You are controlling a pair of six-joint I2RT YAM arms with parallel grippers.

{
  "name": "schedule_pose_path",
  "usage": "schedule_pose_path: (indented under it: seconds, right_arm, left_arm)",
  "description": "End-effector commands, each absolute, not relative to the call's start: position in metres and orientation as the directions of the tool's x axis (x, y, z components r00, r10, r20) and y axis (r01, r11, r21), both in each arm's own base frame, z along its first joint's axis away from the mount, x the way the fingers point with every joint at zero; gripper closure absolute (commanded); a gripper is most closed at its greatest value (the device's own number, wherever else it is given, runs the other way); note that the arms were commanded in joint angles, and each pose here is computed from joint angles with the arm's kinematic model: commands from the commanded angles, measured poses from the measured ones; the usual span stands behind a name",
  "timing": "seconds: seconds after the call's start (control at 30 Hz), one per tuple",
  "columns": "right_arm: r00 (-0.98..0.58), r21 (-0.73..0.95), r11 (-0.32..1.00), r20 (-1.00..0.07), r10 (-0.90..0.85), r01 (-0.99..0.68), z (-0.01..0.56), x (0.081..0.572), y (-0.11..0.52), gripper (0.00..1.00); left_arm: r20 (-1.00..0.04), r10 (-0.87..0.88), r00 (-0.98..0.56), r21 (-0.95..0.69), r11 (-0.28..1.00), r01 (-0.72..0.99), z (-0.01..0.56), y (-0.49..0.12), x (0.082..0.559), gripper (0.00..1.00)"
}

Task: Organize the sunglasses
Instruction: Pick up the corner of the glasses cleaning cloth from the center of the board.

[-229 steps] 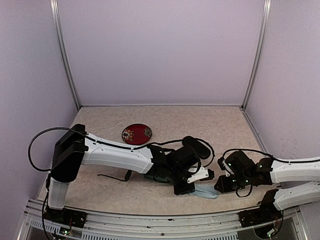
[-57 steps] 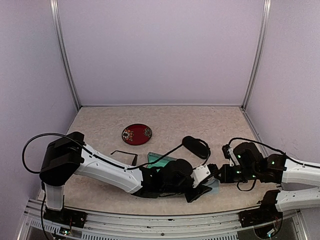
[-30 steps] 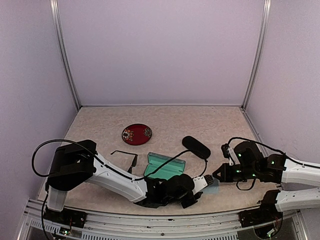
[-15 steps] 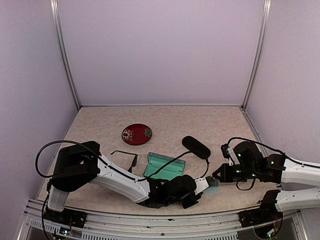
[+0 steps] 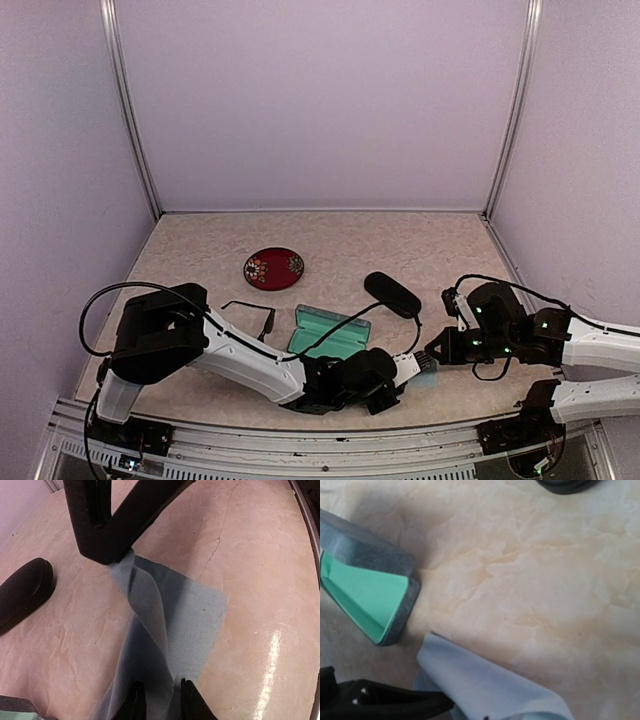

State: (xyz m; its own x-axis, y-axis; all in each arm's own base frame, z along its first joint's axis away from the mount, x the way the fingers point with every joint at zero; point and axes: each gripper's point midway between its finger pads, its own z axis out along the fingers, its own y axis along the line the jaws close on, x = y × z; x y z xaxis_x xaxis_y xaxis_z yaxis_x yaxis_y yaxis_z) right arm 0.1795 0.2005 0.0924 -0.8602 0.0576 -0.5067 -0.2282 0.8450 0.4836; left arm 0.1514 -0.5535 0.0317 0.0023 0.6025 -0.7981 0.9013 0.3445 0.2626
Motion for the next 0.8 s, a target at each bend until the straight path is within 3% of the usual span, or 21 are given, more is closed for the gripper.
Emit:
schedule_pose_path:
  seconds: [0.0, 0.37, 0.77]
  right_arm:
    - [-0.858, 0.487, 0.844, -0.509, 0.065, -0.225, 0.09, 0.18, 0.198, 1.0]
    - [-0.857, 0.486, 0.845, -0.51, 0.068, -0.223, 0.089, 0.18, 0.197, 1.0]
    - [-0.854, 0.448, 0.869, -0.518, 0.06, -0.211, 0.083, 0.186, 0.194, 1.0]
  left_arm:
    - [-0.801, 0.599, -0.001, 0.273, 0.366, 0.89, 0.032, -0.557, 0.161, 0.78]
    - [-0.8, 0.6, -0.004, 0.267, 0.361, 0.894, 0.035, -0.555, 0.163, 1.0]
    - [-0.758, 0.652, 0.013, 0.261, 0.285, 0.922, 0.058, -0.546, 0.175, 1.0]
